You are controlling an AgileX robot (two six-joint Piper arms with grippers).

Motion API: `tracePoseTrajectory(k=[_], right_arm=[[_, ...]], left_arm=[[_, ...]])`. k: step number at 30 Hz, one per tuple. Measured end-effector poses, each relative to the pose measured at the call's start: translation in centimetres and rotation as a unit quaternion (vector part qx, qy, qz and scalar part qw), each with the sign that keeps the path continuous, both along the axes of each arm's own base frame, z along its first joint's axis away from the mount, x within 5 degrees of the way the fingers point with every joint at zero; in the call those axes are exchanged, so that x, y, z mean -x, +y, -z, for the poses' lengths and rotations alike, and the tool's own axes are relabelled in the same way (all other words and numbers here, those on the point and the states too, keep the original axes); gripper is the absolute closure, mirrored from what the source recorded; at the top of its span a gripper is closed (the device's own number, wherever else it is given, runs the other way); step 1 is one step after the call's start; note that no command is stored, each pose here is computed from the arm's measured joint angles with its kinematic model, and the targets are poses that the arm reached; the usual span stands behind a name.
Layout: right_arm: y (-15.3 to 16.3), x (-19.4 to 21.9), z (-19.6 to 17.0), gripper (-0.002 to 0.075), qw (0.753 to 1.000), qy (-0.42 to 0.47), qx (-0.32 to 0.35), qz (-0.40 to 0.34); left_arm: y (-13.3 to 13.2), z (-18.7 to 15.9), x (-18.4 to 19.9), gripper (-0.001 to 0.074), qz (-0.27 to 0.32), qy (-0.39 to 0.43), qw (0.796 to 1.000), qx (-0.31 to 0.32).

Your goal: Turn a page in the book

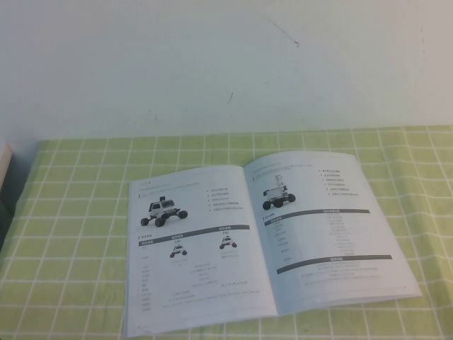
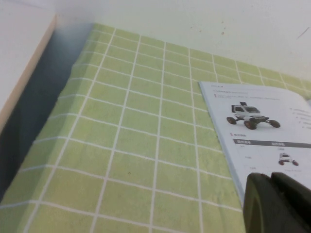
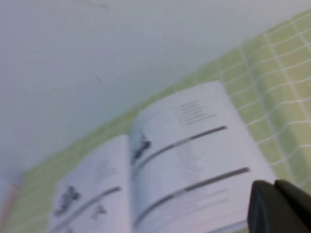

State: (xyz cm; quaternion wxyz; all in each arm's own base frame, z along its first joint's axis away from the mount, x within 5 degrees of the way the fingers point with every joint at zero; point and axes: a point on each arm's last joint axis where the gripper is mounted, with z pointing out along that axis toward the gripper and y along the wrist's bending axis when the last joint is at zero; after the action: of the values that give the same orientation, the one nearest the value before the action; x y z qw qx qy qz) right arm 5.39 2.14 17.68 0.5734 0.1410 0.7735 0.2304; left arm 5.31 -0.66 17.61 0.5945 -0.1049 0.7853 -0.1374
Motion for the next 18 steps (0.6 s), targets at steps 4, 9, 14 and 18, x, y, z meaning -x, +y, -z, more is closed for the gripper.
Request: tracePoseTrajectory(k=[4,9,14,18], right_arm=[[0.5,-0.1,-0.9,0.0729,0.991,-0.018,-0.135,-0.002],[0.5,-0.1,-1.2,0.0729,0.99,-0.034,-0.138,-0.001],[0.3,-0.1,-1.2,0.0729,0.996,-0.057,-0.061,-0.009],[0.3,-0.2,-1.3,0.0729,0.997,-0.061,-0.049,-0.009]], left_arm=[[-0.4,-0.2,0.0,0.0739,0.004,-0.003,0.997,0.072],[-1.1,-1.0,0.0,0.0739,0.006,-0.015,0.963,0.269],[-1.2,-1.6,-0.1,0.0739,0.003,-0.029,0.934,0.355],[-1.1,-1.7,-0.1,0.0739,0.005,-0.042,0.946,0.321]])
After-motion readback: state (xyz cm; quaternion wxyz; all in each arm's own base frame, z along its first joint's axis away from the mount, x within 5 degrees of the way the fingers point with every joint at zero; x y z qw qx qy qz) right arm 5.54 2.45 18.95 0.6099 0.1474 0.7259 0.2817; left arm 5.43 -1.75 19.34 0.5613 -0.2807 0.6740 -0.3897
